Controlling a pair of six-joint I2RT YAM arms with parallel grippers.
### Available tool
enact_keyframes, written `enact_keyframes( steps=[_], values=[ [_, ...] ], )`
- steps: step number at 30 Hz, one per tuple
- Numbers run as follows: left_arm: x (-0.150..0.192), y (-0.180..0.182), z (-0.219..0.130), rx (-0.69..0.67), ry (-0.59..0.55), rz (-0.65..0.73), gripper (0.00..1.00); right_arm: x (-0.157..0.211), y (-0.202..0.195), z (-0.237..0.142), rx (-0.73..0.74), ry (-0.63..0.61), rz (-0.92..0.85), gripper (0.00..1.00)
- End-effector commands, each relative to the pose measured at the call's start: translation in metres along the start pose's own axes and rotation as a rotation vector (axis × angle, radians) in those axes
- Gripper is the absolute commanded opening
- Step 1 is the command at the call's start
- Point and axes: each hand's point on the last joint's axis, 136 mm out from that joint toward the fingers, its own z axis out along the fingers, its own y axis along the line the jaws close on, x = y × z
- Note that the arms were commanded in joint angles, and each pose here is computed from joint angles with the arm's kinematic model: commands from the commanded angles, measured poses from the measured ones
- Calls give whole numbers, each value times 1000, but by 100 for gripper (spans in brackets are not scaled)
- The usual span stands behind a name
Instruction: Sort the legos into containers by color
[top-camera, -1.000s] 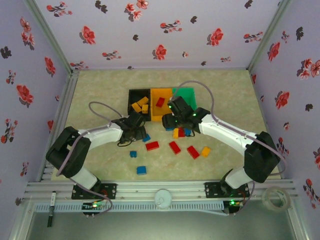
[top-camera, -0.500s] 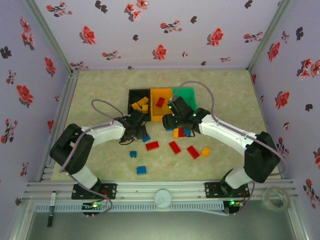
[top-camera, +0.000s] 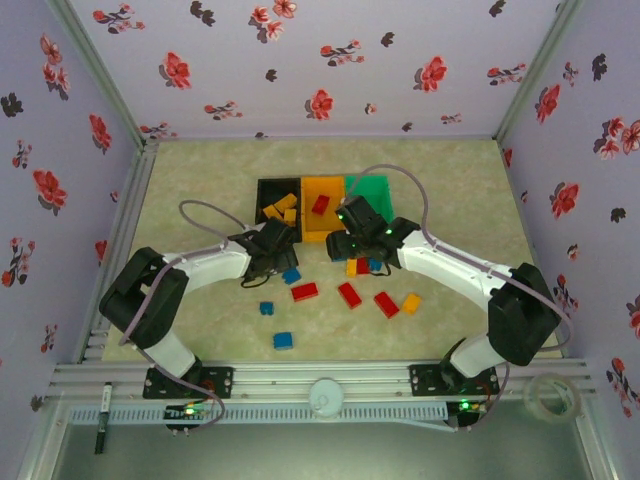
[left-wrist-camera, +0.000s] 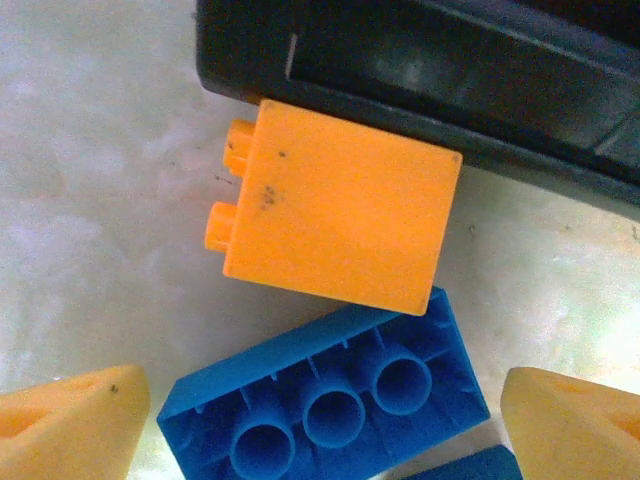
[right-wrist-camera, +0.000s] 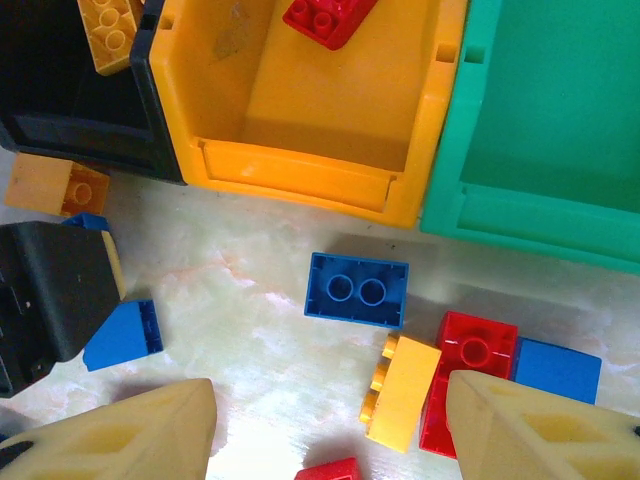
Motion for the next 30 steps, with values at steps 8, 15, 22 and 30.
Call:
enact_keyframes(
  steps=[8,15,22,30],
  values=[
    [-8,1,3,-39,-32,-62,89,4,-7,-6,30,-10,-10,63],
    [-6,0,4,-44,-27,-60,82,5,-7,-6,28,-9,-14,63],
    [-4,0,4,-51,-23,-45,73,4,-8,-9,31,-14,-17,64],
    [-5,1,-2,-66,-30,-20,64,4,-11,-14,38,-25,-15,63]
  ],
)
